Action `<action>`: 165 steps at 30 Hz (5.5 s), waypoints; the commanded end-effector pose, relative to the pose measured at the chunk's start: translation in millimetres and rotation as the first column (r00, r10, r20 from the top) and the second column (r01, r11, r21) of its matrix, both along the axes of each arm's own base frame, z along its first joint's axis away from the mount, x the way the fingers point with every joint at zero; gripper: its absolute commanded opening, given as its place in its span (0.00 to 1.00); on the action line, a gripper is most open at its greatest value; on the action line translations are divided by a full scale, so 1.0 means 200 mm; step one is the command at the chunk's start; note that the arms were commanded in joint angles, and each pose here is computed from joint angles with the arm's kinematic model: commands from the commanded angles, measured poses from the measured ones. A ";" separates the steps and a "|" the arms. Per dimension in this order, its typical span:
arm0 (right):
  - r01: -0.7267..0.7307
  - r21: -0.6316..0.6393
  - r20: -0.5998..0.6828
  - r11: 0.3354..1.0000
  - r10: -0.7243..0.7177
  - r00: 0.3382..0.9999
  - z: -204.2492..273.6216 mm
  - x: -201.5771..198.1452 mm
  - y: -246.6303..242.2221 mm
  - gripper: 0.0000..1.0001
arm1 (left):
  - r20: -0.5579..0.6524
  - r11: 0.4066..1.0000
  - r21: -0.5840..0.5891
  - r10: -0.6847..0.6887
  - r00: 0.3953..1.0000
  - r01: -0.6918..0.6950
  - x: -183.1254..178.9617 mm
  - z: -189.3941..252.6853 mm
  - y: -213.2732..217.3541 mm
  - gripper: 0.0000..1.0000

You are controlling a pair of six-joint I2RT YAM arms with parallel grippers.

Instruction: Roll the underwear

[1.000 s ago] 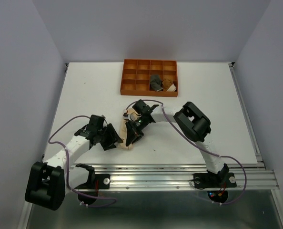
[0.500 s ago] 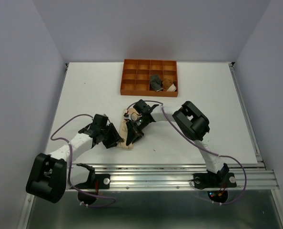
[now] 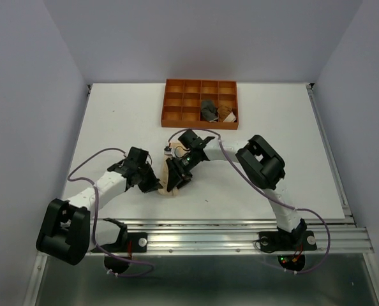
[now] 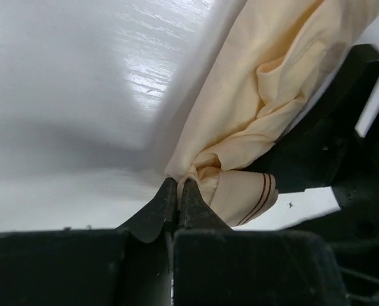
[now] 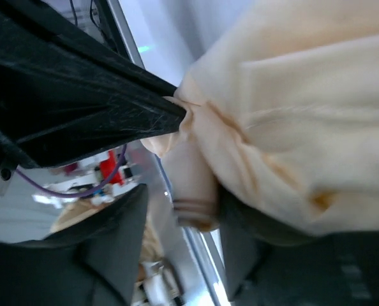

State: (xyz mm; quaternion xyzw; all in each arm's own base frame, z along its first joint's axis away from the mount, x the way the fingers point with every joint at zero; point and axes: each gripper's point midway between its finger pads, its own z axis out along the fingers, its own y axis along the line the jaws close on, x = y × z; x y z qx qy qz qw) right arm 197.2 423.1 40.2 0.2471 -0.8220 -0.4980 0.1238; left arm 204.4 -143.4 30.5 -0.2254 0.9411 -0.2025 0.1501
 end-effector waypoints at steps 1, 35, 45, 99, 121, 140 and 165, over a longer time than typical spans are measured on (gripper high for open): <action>-0.010 0.044 0.338 0.999 -0.006 0.941 0.11 0.16 -0.01 0.60 | -0.083 0.995 0.100 0.020 0.996 -0.012 -0.05 0.02 0.08 0.00; -0.356 -0.137 0.985 0.924 0.165 0.048 0.28 -0.16 0.15 0.72 | -0.135 0.992 0.005 -0.127 0.983 0.128 -0.08 0.12 -0.03 0.00; -0.322 -0.221 0.966 0.921 0.251 0.056 0.11 -0.14 0.12 0.65 | -0.196 0.992 -0.014 -0.125 0.973 0.125 -0.11 0.08 -0.05 0.00; -0.066 0.047 0.344 0.997 0.046 0.938 -0.01 0.00 -0.13 0.01 | 0.132 0.988 -0.124 -0.072 0.989 0.088 0.01 0.23 -0.08 0.59; 0.037 -0.016 0.179 0.999 -0.034 0.983 -0.20 0.10 -0.22 0.01 | 0.100 0.961 -0.200 -0.172 0.980 0.189 -0.03 0.03 -0.17 0.60; 0.025 -0.030 0.183 0.999 -0.019 0.983 -0.25 0.08 -0.25 0.01 | 0.184 0.948 -0.252 -0.151 0.971 0.196 0.07 0.01 -0.25 0.56; -0.032 0.100 0.633 0.994 -0.039 0.773 0.26 0.23 -0.22 0.56 | 0.169 0.983 -0.087 -0.143 0.975 0.160 0.03 0.09 -0.13 0.00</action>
